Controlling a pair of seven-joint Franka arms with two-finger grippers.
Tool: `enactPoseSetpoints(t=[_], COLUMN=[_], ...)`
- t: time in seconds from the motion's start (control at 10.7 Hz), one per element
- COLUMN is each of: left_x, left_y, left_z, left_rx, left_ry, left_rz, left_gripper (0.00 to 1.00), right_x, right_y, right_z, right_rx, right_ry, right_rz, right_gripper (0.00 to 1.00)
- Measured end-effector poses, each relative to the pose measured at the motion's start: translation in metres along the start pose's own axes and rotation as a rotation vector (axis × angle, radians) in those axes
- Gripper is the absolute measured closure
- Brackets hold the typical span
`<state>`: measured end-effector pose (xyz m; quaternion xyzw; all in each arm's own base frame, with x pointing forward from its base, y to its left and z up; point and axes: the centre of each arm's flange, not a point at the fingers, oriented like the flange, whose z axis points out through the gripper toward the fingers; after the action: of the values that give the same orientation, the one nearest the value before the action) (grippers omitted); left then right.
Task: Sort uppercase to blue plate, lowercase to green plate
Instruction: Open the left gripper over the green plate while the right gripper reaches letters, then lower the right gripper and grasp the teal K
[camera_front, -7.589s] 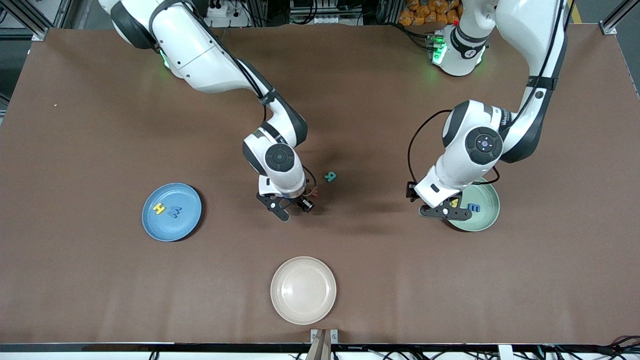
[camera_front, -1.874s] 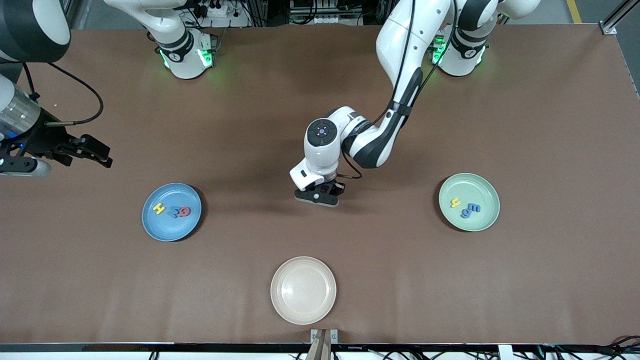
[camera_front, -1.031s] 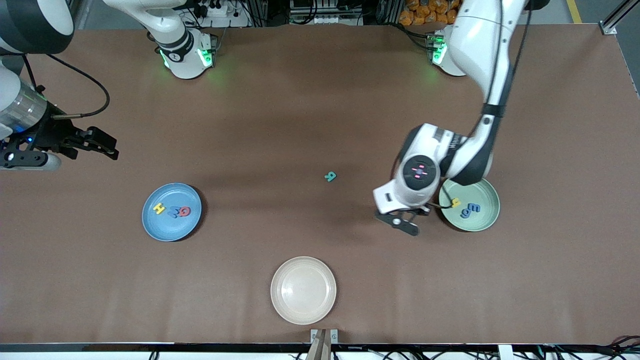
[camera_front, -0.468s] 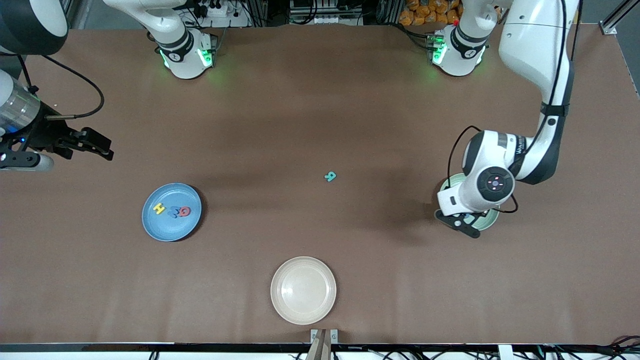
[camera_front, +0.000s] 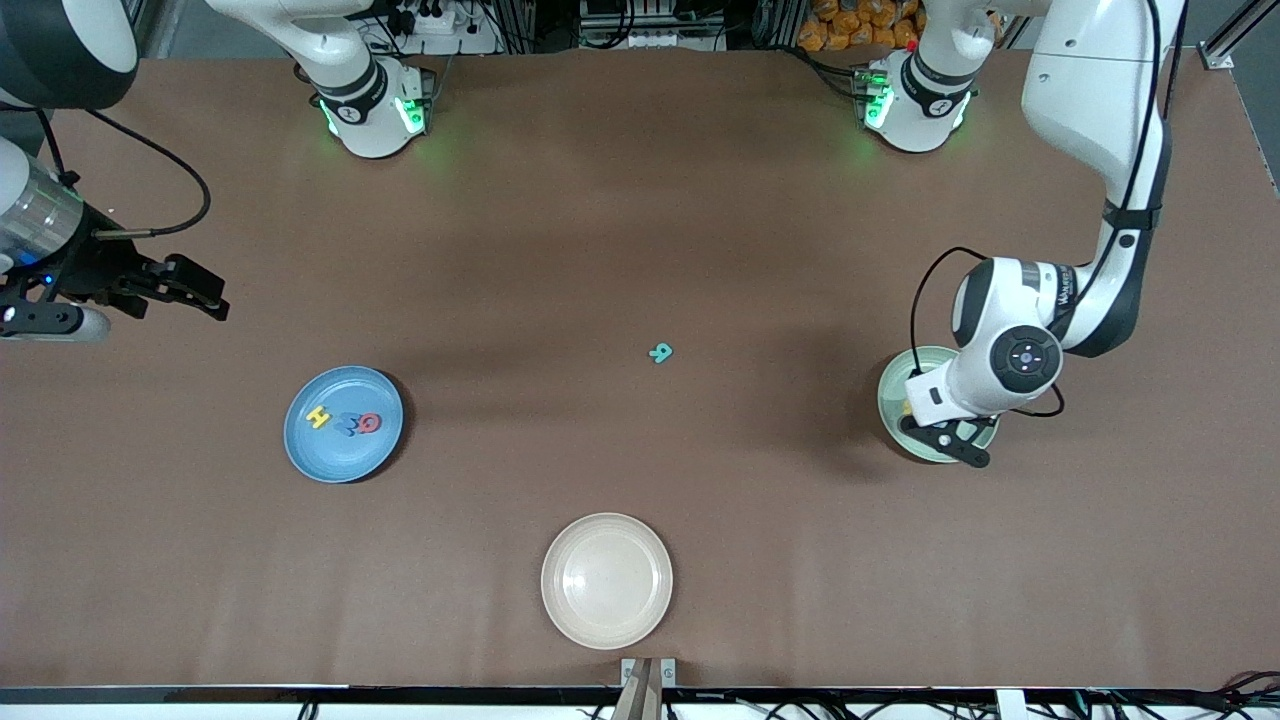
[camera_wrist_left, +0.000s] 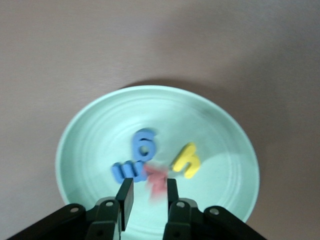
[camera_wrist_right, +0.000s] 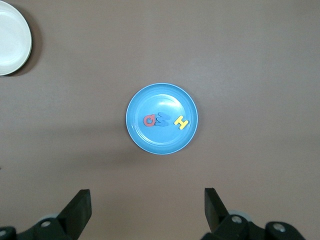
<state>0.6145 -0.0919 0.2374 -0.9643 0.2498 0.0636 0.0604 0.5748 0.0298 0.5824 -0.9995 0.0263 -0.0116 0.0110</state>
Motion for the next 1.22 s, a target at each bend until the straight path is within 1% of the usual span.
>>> enactPoseSetpoints(t=[0.09, 0.19, 0.47, 0.56, 0.66, 0.75, 0.84, 0.94, 1.03, 1.22], left_x=[-0.005, -0.012, -0.025, -0.028, -0.032, -0.036, -0.040, -0.043, -0.047, -0.054], left_y=[-0.015, -0.032, -0.058, -0.060, -0.063, -0.067, -0.071, -0.073, -0.073, -0.070], left_z=[-0.010, -0.024, -0.079, -0.107, -0.139, -0.176, -0.212, -0.242, -0.265, -0.290], left_rx=[0.001, 0.003, -0.010, -0.016, -0.025, -0.032, -0.034, -0.037, -0.042, -0.054], left_ry=[0.017, 0.039, 0.136, 0.164, 0.171, 0.172, 0.173, 0.177, 0.180, 0.185], left_rz=[-0.026, -0.055, -0.130, -0.144, -0.157, -0.169, -0.182, -0.206, -0.259, -0.370], left_gripper=[0.52, 0.38, 0.37, 0.37, 0.35, 0.29, 0.14, 0.01, 0.00, 0.00], right_x=[0.000, 0.000, -0.002, -0.004, -0.005, -0.007, -0.010, -0.013, -0.020, -0.041], right_y=[0.000, -0.002, -0.033, -0.056, -0.088, -0.129, -0.169, -0.209, -0.247, -0.313], right_z=[0.000, 0.000, 0.004, 0.009, 0.019, 0.034, 0.055, 0.078, 0.103, 0.149], right_rx=[0.000, 0.000, 0.005, 0.007, 0.009, 0.013, 0.015, 0.022, 0.025, 0.029], right_ry=[0.000, 0.000, -0.002, -0.005, -0.002, -0.002, -0.003, 0.002, 0.000, -0.009], right_rz=[-0.001, -0.004, -0.017, 0.005, 0.034, 0.069, 0.103, 0.146, 0.191, 0.289], right_gripper=[0.00, 0.00, 0.00, 0.00, 0.00, 0.00, 0.00, 0.00, 0.00, 0.00])
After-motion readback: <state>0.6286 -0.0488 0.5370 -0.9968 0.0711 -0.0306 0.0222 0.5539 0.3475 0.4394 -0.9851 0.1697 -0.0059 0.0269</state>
